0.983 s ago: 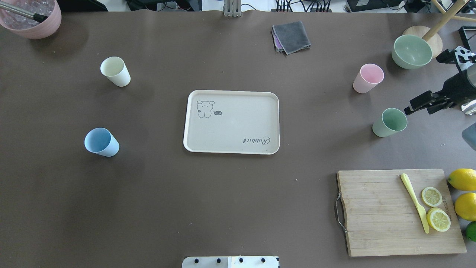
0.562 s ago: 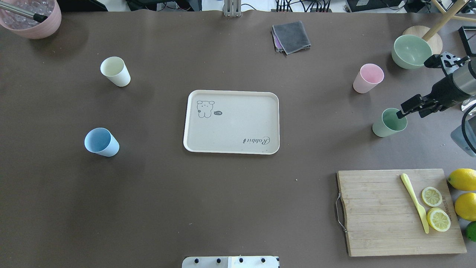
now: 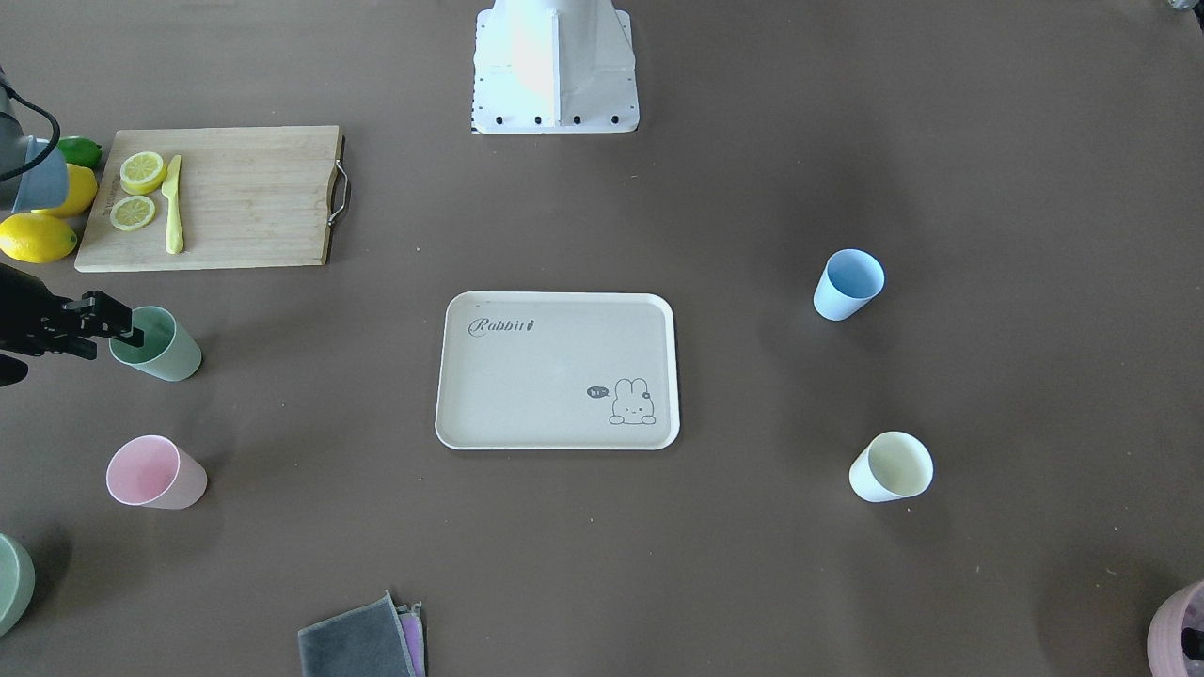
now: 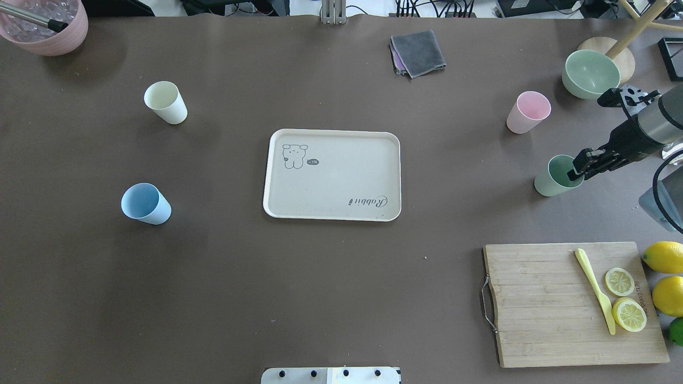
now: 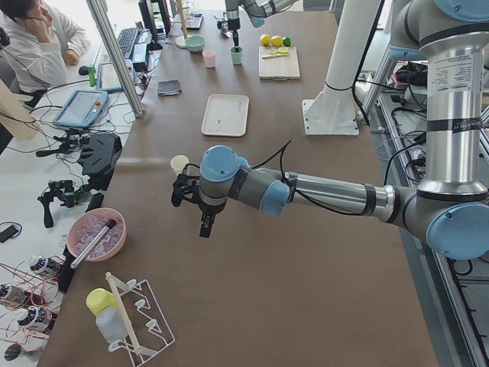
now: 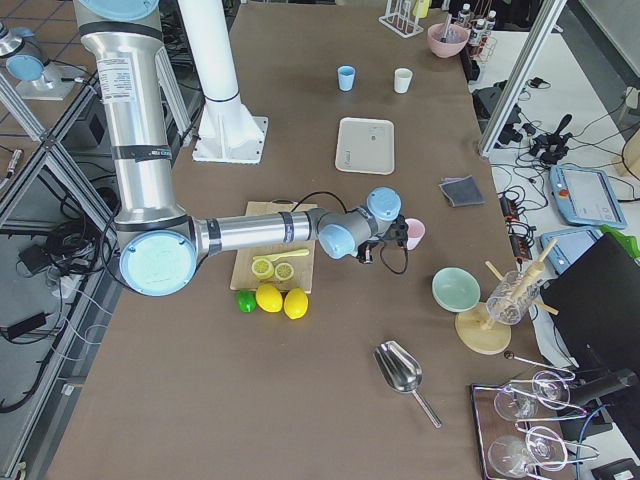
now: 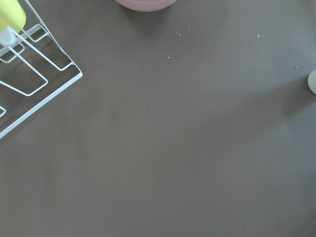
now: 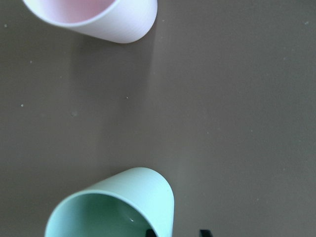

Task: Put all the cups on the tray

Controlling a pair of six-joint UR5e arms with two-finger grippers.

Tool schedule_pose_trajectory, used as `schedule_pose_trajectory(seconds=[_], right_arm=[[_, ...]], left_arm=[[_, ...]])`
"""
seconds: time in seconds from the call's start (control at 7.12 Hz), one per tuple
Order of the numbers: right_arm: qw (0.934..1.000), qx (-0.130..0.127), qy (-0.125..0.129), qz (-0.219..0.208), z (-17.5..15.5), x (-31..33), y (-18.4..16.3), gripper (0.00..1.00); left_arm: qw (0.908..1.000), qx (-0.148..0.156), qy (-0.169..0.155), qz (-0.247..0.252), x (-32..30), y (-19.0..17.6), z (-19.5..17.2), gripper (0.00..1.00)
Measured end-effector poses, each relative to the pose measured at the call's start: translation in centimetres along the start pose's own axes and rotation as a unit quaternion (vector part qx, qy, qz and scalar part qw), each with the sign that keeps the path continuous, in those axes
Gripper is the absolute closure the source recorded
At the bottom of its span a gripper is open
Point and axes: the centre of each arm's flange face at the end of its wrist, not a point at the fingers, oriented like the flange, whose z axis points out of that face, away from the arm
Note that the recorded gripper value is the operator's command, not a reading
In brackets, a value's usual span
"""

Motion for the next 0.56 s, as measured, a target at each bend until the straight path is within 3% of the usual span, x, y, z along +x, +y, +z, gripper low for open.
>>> schedule_pose_trajectory(seconds=[0.28, 0.56], right_arm=[[0.9998, 0.01, -0.016, 0.0, -1.3, -3.1, -0.5, 1.0], [0.9979, 0.021, -0.045, 0.041, -2.2, -12.2, -2.8, 1.0]], left_arm=[[0.9997, -0.006, 0.016, -0.02, 5.0, -1.1, 2.5, 0.03], [0.9987, -0.01, 0.023, -0.043, 12.3, -0.5, 5.0, 0.03]])
